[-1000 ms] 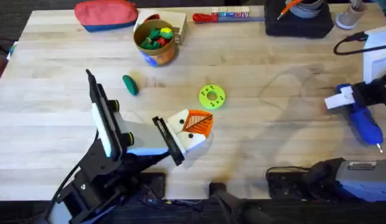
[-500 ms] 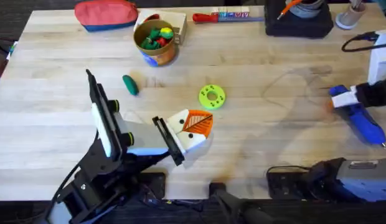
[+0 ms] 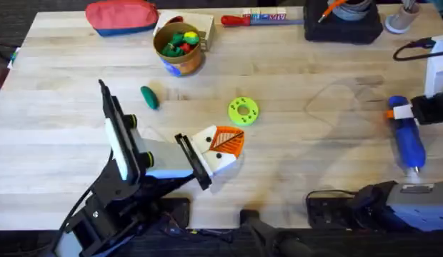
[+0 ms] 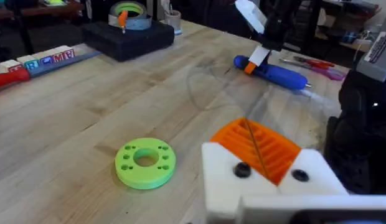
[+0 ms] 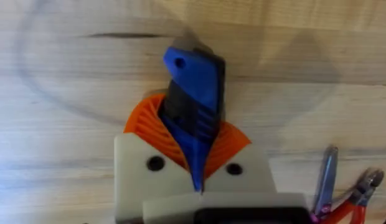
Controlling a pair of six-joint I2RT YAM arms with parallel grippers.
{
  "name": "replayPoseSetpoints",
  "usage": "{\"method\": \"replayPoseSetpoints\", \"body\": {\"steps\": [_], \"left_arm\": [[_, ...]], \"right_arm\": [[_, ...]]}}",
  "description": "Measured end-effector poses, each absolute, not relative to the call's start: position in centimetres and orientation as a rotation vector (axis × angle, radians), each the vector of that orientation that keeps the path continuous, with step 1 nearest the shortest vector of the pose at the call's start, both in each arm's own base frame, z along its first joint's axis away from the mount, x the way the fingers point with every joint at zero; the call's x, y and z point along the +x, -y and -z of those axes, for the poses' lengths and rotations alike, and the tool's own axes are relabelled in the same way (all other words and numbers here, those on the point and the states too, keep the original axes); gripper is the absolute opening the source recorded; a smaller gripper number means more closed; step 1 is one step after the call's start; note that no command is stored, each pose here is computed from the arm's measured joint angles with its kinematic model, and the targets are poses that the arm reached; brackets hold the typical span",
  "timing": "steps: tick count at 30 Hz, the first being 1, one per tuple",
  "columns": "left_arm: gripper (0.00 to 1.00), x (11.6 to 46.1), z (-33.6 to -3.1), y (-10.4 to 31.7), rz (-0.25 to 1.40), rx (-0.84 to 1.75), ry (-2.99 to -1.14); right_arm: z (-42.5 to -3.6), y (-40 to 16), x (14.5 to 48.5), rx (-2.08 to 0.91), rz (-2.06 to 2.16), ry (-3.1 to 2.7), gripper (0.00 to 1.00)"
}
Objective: Pick up the gripper from the table and insert it into the empty holder that is missing its gripper. Then pick up a screw, insert it into the mounting hole, and use the screwdriver to tighten it. Finally, clean up the table by picking up the vegetable and placing it into the bucket.
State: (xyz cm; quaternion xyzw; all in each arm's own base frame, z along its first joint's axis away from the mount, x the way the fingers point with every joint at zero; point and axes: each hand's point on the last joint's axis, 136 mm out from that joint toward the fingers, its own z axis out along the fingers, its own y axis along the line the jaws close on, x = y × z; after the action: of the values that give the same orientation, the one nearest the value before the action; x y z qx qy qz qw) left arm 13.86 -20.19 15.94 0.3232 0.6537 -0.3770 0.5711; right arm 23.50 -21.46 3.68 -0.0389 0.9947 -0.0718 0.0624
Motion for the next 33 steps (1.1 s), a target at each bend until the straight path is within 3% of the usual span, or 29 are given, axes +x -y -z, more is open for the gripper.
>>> {"method": "replayPoseSetpoints", "body": {"steps": [10,22,33], "left_arm": [[0.009,13.9,-15.9,20.2,0.884,0.758,-1.534],[0.009,13.9,-15.9,20.2,0.884,0.758,-1.533],[0.009,13.9,-15.9,20.2,0.884,0.759,-1.533]], "right_arm": [[-6.6,22.7,25.1,0.094,0.272,-2.915,0.006],[-19.2,18.4,27.7,0.221,0.214,-2.457,0.005],[-33.3,6.1,29.1,-0.02,0.031,-1.939,0.005]]}}
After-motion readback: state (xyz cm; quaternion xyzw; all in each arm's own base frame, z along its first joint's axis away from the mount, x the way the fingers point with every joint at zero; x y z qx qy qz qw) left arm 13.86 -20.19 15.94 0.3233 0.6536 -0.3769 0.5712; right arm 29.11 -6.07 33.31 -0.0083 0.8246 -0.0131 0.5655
